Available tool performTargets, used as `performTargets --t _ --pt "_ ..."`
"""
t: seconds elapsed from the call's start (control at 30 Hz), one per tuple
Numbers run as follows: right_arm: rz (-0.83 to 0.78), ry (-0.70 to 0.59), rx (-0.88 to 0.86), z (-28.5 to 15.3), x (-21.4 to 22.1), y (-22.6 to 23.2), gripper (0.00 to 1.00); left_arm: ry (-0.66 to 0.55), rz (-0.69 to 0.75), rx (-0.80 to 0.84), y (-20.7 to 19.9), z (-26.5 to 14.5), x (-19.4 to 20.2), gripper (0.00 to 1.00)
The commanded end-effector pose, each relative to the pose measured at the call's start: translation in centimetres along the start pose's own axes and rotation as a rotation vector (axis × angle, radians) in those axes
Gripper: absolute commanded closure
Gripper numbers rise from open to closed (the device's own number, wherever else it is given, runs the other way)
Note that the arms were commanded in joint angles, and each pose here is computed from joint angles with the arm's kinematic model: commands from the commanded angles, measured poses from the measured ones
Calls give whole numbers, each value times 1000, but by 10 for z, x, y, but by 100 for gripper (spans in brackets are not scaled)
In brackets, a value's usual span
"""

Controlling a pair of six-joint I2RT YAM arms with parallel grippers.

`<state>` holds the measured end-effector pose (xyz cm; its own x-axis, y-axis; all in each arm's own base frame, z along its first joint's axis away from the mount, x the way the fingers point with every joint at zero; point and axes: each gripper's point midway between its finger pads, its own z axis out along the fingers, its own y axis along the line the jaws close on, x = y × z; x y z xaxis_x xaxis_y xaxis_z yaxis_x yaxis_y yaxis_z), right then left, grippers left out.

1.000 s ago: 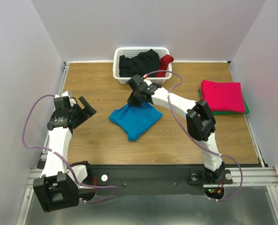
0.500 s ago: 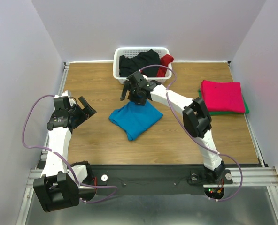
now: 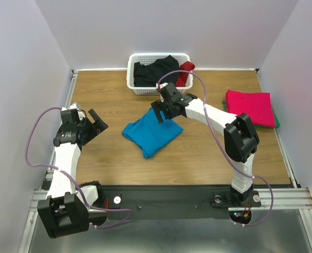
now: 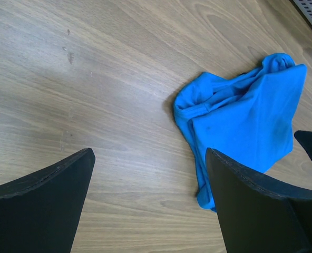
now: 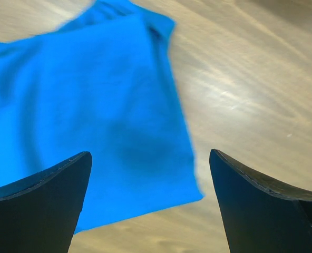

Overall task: Fold and stack the t-shirts
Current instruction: Fold the tshirt, then neatly place the folded tshirt to the corner

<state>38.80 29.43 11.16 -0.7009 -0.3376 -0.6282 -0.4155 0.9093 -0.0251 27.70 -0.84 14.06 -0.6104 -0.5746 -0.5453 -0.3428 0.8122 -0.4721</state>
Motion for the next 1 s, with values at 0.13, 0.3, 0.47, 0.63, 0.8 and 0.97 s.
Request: performTargets --t 0.13,0.3,0.47,0.63,0.8,0.97 --pt "-91 37 -41 41 6 -30 5 -59 -7 -28 5 -3 -10 2" --pt "-101 103 -116 65 30 -19 12 -65 -6 -28 5 -5 -11 2" --pt "-49 180 -206 79 59 -1 23 -46 -3 -26 5 -2 -8 2" --pt "26 222 -257 86 80 11 39 -45 1 -18 4 -2 -8 2" --pt "124 253 -251 85 103 14 68 -47 0 -17 3 -2 -8 2" --pt "221 228 -209 65 115 7 95 -41 -2 -23 5 -1 -7 2"
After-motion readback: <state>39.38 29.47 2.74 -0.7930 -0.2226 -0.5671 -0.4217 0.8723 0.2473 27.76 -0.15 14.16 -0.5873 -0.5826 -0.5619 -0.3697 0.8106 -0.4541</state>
